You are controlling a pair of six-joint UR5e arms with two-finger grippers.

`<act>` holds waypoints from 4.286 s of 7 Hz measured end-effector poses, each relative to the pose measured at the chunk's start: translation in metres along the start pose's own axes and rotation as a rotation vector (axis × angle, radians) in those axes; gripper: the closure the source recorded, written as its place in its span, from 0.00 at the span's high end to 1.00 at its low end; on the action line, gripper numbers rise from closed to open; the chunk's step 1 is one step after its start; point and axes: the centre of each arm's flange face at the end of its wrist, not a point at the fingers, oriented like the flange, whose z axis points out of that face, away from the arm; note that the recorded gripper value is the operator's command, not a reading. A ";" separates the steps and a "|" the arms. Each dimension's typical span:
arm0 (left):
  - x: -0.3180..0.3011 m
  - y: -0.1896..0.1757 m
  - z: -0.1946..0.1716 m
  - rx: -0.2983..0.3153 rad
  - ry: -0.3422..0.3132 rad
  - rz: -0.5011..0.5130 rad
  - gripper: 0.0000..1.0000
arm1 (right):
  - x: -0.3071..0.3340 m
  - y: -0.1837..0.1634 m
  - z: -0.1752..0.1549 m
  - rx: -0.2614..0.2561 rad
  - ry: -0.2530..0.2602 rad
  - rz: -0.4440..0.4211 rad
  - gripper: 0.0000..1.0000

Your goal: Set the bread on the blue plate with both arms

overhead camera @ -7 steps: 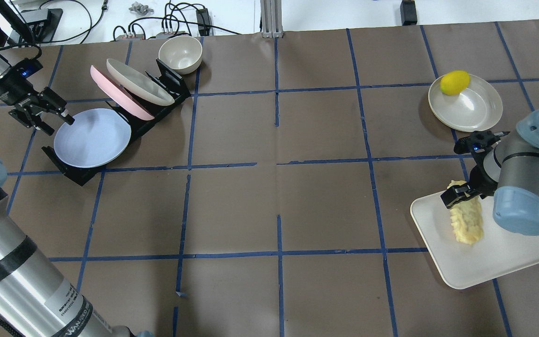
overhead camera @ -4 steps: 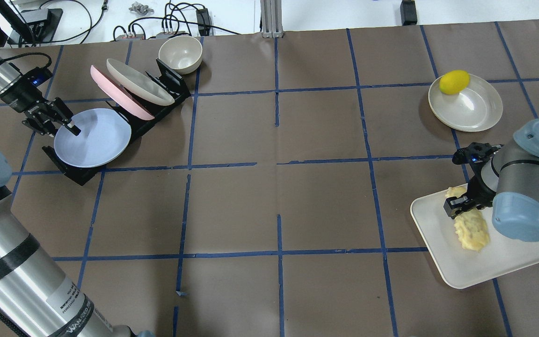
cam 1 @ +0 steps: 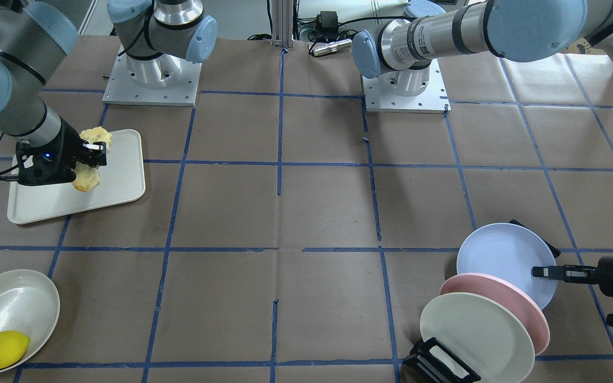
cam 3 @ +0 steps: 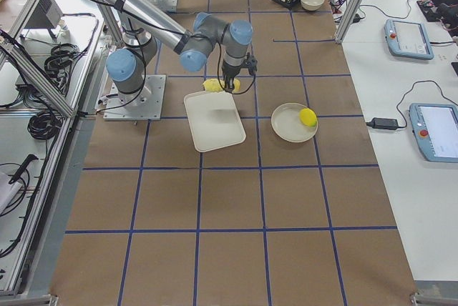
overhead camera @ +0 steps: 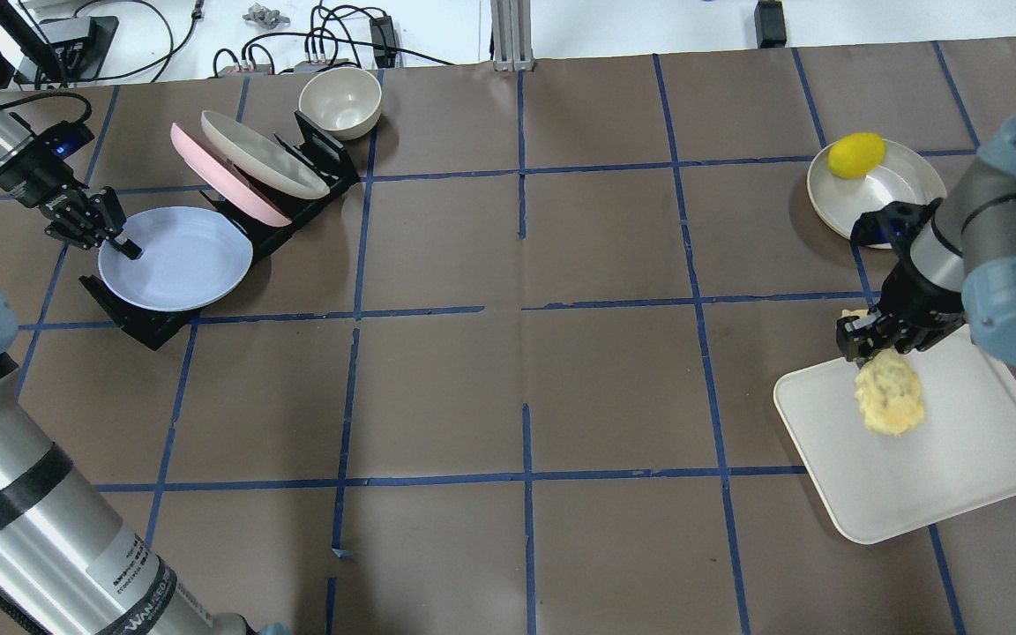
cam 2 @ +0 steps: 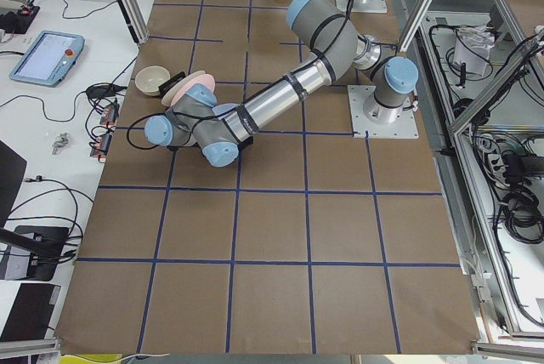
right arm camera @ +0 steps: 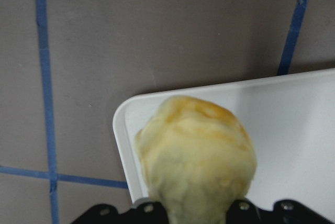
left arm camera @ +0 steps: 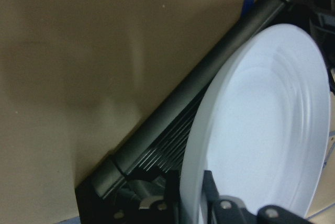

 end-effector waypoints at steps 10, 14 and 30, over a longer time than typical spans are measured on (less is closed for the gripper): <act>0.310 0.188 0.054 0.103 -0.063 0.006 0.02 | -0.096 0.000 -0.127 -0.093 0.059 0.085 0.18; 0.394 0.106 0.165 0.220 0.064 0.001 0.02 | -0.086 0.000 -0.127 -0.094 0.086 0.060 0.18; 0.398 0.238 0.045 0.347 -0.490 -0.013 1.00 | -0.298 -0.122 -0.024 0.089 0.060 -0.077 0.20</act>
